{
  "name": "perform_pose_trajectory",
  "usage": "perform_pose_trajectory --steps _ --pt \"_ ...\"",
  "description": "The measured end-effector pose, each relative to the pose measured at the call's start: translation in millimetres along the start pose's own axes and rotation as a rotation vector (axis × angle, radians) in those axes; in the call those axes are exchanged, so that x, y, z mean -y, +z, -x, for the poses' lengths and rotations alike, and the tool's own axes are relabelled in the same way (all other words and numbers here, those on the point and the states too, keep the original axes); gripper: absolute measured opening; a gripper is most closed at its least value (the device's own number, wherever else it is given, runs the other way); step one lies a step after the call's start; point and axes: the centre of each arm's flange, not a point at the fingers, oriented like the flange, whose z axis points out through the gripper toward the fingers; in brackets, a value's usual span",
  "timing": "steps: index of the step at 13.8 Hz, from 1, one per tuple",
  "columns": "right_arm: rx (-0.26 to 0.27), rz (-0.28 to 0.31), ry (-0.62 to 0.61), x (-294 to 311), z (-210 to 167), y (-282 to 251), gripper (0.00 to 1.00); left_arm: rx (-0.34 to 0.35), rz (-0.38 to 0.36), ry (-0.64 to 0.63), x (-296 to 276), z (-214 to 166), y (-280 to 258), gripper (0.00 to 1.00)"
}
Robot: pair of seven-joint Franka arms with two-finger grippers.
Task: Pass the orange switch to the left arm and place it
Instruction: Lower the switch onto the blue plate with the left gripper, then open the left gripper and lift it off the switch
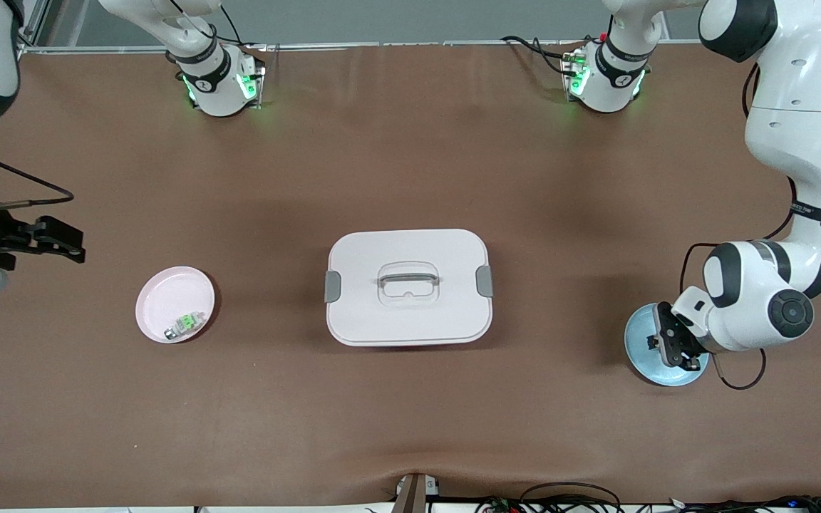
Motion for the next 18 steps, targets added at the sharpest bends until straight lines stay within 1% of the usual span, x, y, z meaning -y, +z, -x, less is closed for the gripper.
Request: perform_pose_trajectory --steps 1,2,3,4,5,6,8,9,11,12,15,18 --pt "0.019 -0.002 0.011 -6.4 6.9 -3.7 1.00 0.000 -0.001 -0.003 -1.1 2.1 2.2 0.34" --pt "0.024 -0.003 0.018 -10.8 12.5 -9.0 1.00 -0.001 -0.002 -0.006 -1.5 4.6 2.7 0.41" --pt "0.021 -0.002 0.021 -12.2 17.3 -15.5 1.00 -0.001 -0.011 -0.011 -0.7 7.7 2.0 0.49" --pt "0.019 -0.003 0.022 -11.8 21.5 -20.9 1.00 -0.001 -0.026 -0.014 0.7 10.7 0.2 0.60" --pt "0.026 -0.010 0.021 -11.0 25.8 -24.6 1.00 -0.001 -0.037 -0.017 1.9 12.4 -1.7 0.69" --pt "0.037 -0.023 0.022 -10.7 29.0 -25.7 1.00 -0.001 -0.046 -0.017 3.1 12.6 -4.6 0.81" --pt "0.052 -0.054 0.037 -15.9 31.7 -24.3 1.00 -0.001 -0.070 -0.020 7.4 11.6 -19.8 0.99" --pt "0.053 -0.061 0.067 -19.5 32.2 -24.0 1.00 -0.005 -0.084 -0.038 9.8 11.1 -33.3 1.00" --pt "0.051 -0.068 0.135 -22.8 32.7 -24.6 1.00 -0.019 -0.093 -0.133 12.3 9.5 -71.6 1.00" --pt "0.051 -0.071 0.148 -22.2 32.7 -24.8 1.00 -0.022 -0.085 -0.206 12.1 8.7 -92.5 1.00" --pt "0.046 -0.075 0.163 -20.6 32.7 -20.5 1.00 -0.030 -0.075 -0.483 7.3 4.9 -152.3 1.00" --pt "0.024 -0.072 0.168 -17.6 44.1 -10.8 1.00 -0.051 -0.107 -0.722 0.6 -1.8 -201.9 1.00"
